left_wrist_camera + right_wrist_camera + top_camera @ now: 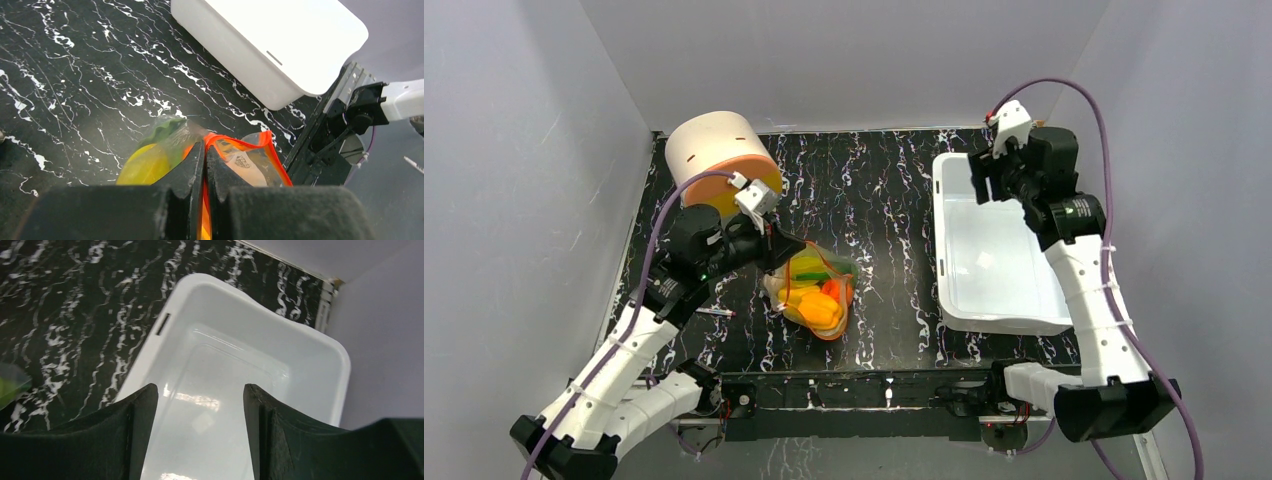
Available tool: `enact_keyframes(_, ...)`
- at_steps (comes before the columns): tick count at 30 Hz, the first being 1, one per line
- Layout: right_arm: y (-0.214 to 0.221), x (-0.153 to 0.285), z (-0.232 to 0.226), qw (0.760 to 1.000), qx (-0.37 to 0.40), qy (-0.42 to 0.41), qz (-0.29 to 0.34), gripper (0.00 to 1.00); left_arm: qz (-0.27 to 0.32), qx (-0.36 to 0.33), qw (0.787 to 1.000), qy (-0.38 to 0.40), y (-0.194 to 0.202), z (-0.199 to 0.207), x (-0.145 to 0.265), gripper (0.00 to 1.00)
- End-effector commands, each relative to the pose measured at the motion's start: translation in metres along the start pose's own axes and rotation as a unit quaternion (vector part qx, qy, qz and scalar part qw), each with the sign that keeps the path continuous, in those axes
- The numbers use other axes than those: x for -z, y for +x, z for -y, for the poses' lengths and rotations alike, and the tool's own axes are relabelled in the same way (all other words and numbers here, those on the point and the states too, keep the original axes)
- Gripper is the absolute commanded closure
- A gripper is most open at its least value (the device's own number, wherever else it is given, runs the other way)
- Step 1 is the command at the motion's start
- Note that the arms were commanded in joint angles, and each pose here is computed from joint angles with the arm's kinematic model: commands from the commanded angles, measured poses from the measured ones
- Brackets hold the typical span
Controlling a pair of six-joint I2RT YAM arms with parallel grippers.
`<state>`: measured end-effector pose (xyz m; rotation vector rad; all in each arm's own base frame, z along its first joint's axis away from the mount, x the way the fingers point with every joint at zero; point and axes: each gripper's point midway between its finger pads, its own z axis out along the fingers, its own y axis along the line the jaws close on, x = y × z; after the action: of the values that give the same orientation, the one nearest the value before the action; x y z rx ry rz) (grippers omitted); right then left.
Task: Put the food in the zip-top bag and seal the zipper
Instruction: Place the bin at the center of the board, then zip the zipper food storage bag at the center of the board.
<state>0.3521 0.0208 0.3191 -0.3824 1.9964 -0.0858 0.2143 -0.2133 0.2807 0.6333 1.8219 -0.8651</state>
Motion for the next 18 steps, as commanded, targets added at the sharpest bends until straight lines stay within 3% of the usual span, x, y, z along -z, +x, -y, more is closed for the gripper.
enact_keyframes(1, -0.046, 0.021, -0.067, 0.981, 0.065, -0.137, 0.124, 0.39, 0.026, -0.054, 0.996, 0.062, -0.024, 0.023, 0.003, 1.0)
enact_keyframes(6, -0.066, 0.064, -0.126, 0.937, 0.051, -0.275, 0.207, 0.26, 0.03, -0.058, 0.993, 0.094, -0.027, 0.031, -0.002, 1.0)
enact_keyframes(13, -0.07, 0.108, -0.172, 0.889, -0.017, -0.364, 0.277, 0.34, 0.022, -0.046, 0.995, 0.084, -0.023, 0.025, -0.01, 1.0)
enact_keyframes(18, -0.057, 0.108, -0.205, 0.88, -0.05, -0.41, 0.236, 0.39, 0.023, -0.025, 0.997, 0.064, -0.022, 0.017, -0.015, 1.0)
